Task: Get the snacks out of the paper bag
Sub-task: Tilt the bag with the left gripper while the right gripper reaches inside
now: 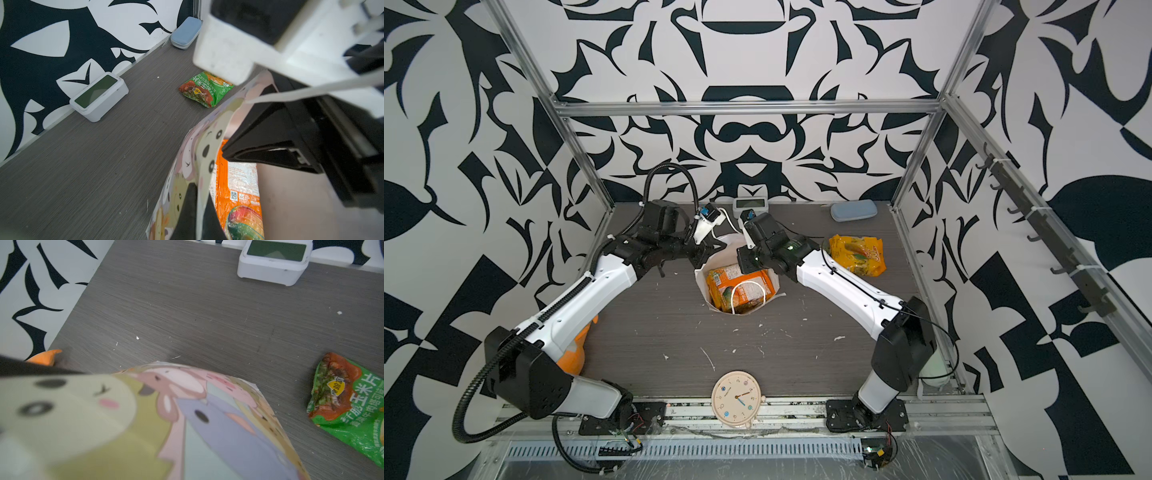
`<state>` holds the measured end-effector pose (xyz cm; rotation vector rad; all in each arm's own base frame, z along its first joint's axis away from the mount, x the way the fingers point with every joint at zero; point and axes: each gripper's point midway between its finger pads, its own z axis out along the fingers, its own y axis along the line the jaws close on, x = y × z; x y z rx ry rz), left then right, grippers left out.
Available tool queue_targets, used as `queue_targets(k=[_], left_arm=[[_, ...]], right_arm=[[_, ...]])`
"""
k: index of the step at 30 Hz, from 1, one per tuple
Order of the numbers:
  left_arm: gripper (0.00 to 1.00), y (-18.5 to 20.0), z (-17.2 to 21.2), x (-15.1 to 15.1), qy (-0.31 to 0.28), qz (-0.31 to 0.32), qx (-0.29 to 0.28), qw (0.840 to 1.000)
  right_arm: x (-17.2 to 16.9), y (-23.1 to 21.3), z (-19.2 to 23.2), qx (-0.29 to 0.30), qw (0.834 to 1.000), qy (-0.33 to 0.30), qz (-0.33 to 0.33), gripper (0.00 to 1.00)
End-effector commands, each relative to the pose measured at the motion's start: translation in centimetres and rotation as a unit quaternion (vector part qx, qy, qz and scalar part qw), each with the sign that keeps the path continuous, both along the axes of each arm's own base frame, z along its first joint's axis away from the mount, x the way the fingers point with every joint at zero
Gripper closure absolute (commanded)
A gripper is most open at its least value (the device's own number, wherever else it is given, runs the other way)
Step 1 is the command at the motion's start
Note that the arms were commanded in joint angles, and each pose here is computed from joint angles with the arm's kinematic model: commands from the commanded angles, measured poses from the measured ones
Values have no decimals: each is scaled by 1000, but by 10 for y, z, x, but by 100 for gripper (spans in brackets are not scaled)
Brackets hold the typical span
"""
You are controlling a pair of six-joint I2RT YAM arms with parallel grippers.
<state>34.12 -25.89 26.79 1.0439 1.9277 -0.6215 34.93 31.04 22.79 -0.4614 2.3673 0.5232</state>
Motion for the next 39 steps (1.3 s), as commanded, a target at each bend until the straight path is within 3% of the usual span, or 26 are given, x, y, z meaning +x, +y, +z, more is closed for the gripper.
queue_targets(k=[1,10,16,21,30,34,39], left_arm=[[100,4,25,10,-45,27,-20,998],[100,43,32,52,-70,116,2,991],[100,65,46,75,-86,151,5,985],[100,51,54,58,-73,118,-12,990],[100,27,22,23,-36,89,-5,995],[100,19,9,21,-13,84,-7,996],[100,13,7,23,-8,78,-16,997]], right_arm=[[32,10,19,11,998,-50,-32,92],[95,46,36,-9,993,-116,-17,93],[120,56,72,29,991,-131,-2,94],[90,56,97,71,990,-118,35,85],[26,17,115,110,987,-107,45,69],[5,6,115,131,985,-101,48,67],[-11,5,83,159,986,-42,36,70]])
